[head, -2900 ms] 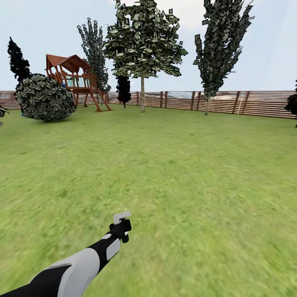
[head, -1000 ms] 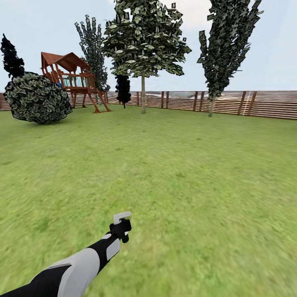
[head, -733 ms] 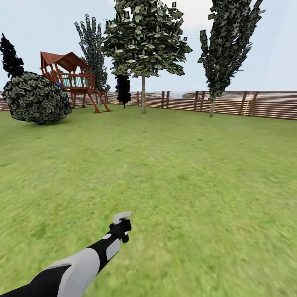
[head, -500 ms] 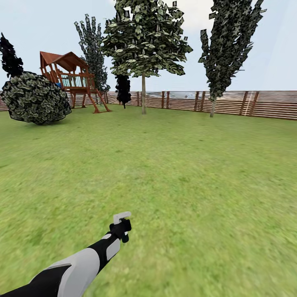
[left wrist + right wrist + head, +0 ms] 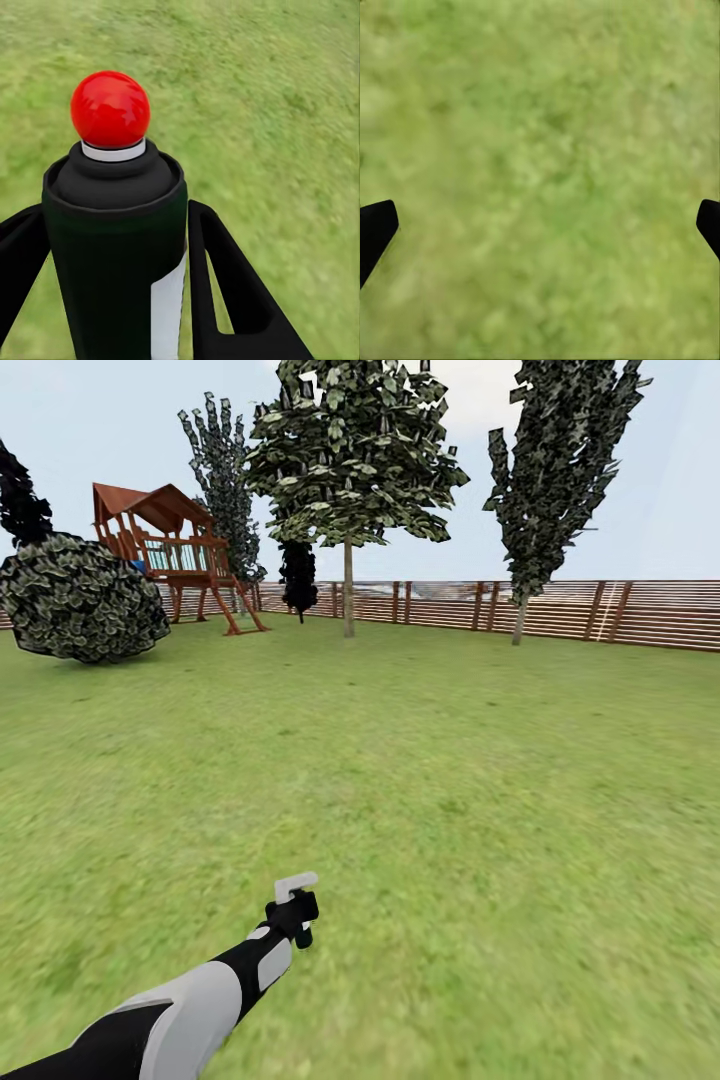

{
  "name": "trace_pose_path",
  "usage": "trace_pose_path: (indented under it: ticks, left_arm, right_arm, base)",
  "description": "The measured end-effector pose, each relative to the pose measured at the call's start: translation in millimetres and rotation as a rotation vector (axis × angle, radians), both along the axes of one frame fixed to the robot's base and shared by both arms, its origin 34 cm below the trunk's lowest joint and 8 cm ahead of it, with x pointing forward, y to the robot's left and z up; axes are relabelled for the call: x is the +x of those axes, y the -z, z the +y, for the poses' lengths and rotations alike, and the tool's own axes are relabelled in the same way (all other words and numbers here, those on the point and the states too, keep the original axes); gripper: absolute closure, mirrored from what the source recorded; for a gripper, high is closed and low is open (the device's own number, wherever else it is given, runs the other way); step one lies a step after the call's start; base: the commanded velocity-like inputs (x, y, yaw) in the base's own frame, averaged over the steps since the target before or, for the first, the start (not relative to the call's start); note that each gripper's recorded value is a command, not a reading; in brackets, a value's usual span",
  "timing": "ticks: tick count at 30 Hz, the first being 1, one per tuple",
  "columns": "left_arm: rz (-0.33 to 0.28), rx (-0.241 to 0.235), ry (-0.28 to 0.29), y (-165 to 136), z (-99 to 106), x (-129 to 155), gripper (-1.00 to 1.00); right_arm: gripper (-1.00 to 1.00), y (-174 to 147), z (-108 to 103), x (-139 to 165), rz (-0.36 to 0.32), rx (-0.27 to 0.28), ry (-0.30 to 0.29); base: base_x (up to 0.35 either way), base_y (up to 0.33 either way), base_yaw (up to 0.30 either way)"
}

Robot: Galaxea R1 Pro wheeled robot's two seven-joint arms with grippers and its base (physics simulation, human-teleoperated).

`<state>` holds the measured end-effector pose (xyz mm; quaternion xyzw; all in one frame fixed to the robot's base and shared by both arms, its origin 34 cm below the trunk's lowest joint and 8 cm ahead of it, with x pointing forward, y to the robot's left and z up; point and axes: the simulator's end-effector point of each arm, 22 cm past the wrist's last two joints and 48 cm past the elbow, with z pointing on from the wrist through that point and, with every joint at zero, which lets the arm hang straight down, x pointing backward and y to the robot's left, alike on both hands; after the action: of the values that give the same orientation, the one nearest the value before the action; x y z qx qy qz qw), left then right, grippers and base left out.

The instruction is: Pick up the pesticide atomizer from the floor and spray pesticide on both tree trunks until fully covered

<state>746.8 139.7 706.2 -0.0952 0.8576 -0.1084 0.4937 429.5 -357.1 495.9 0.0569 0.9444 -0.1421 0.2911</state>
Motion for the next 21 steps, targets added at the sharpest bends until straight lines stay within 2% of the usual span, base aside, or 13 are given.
trace_pose_path:
  ticks: [11,21]
  left_arm:
    - [0.0,0.0,0.0,0.0,0.0,0.0,1.0]
    - [0.0,0.0,0.0,-0.1,0.0,0.0,1.0]
  right_arm:
    - [-1.0,0.0,0.0,0.0,0.0,0.0,0.0]
    - [-1.0,0.1,0.0,-0.1,0.001,0.0,0.0]
  base:
    - [0.35,0.082,0.0]
    - [0.35,0.008,0.0]
